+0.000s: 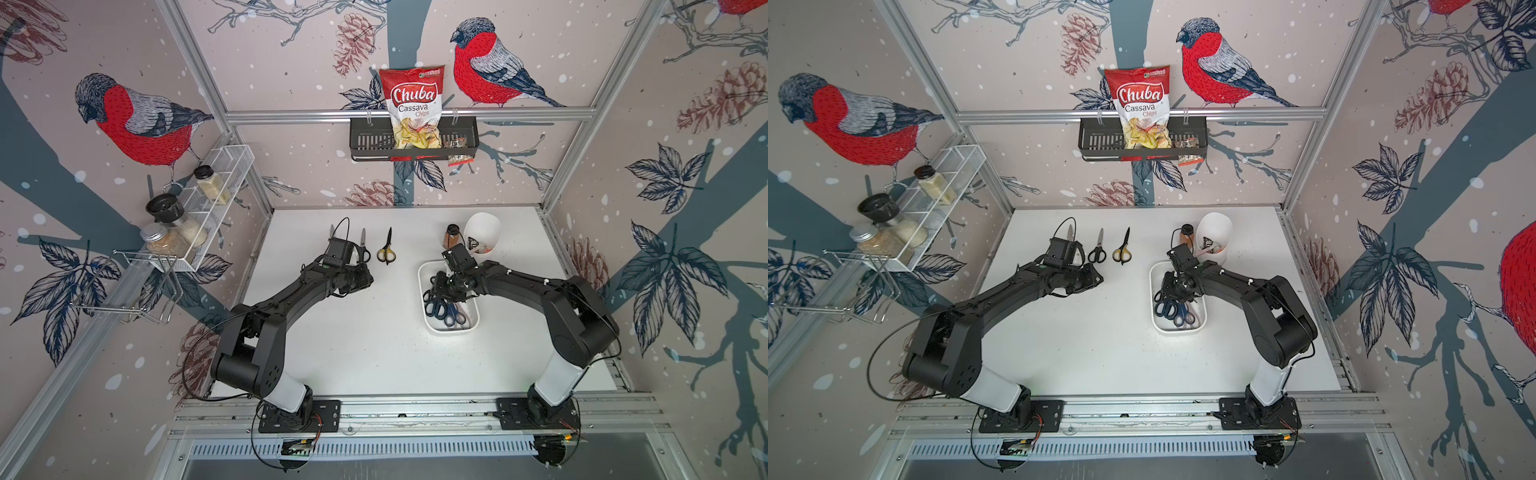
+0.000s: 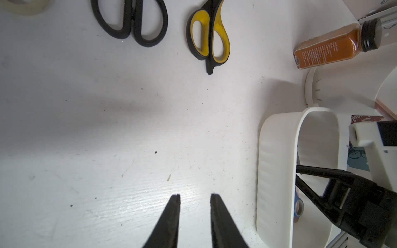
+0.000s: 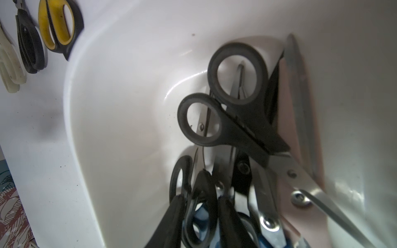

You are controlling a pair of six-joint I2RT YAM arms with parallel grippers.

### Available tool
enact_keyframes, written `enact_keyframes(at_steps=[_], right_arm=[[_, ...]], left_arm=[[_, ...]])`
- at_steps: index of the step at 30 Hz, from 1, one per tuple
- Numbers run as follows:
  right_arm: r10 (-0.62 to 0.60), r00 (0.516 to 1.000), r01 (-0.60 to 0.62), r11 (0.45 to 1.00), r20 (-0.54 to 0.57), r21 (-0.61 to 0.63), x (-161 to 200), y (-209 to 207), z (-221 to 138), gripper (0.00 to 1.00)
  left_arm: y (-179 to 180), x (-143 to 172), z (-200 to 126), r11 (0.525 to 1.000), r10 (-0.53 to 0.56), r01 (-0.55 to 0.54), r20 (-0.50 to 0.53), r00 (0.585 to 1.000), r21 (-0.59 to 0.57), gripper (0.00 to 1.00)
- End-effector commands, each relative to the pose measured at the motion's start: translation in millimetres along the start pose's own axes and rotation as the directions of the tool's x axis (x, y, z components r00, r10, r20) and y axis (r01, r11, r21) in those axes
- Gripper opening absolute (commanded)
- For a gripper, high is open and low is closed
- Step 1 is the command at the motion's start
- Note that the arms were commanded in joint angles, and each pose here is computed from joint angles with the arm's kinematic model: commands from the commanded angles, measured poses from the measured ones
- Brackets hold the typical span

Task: Take the scissors out of the storage box
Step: Pick up the scissors from the storage box.

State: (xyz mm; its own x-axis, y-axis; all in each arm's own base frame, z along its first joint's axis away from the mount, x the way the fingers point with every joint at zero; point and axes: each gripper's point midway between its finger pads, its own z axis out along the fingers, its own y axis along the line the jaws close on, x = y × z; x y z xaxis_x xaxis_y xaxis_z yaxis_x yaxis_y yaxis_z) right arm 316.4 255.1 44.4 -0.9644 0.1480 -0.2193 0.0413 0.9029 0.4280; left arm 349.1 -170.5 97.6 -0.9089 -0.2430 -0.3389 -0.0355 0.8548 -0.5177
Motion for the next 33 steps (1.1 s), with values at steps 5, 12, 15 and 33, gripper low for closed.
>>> enact_keyframes(at_steps=[5,12,15,33], right_arm=[[0.017,1.000,-0.017,0.999,0.013,-0.029,-5,6,4,0.29],[0.027,1.000,-0.027,0.999,0.013,-0.031,-6,5,7,0.22],[0.030,0.999,-0.030,0.999,0.016,-0.030,-7,5,7,0.16],[-0.031,0.999,0.032,0.999,0.033,-0.018,-1,8,-33,0.04]], left_arm=[[0,-2,-2,1.000,0.010,-0.010,0.018,1.000,-0.005,0.30],[1,-2,-4,1.000,0.016,-0.016,0.020,1.000,-0.011,0.30],[1,-2,-4,1.000,0.017,-0.017,0.020,1.000,-0.013,0.30],[5,-43,-22,0.999,0.035,-0.034,0.089,0.995,-0.017,0.30]])
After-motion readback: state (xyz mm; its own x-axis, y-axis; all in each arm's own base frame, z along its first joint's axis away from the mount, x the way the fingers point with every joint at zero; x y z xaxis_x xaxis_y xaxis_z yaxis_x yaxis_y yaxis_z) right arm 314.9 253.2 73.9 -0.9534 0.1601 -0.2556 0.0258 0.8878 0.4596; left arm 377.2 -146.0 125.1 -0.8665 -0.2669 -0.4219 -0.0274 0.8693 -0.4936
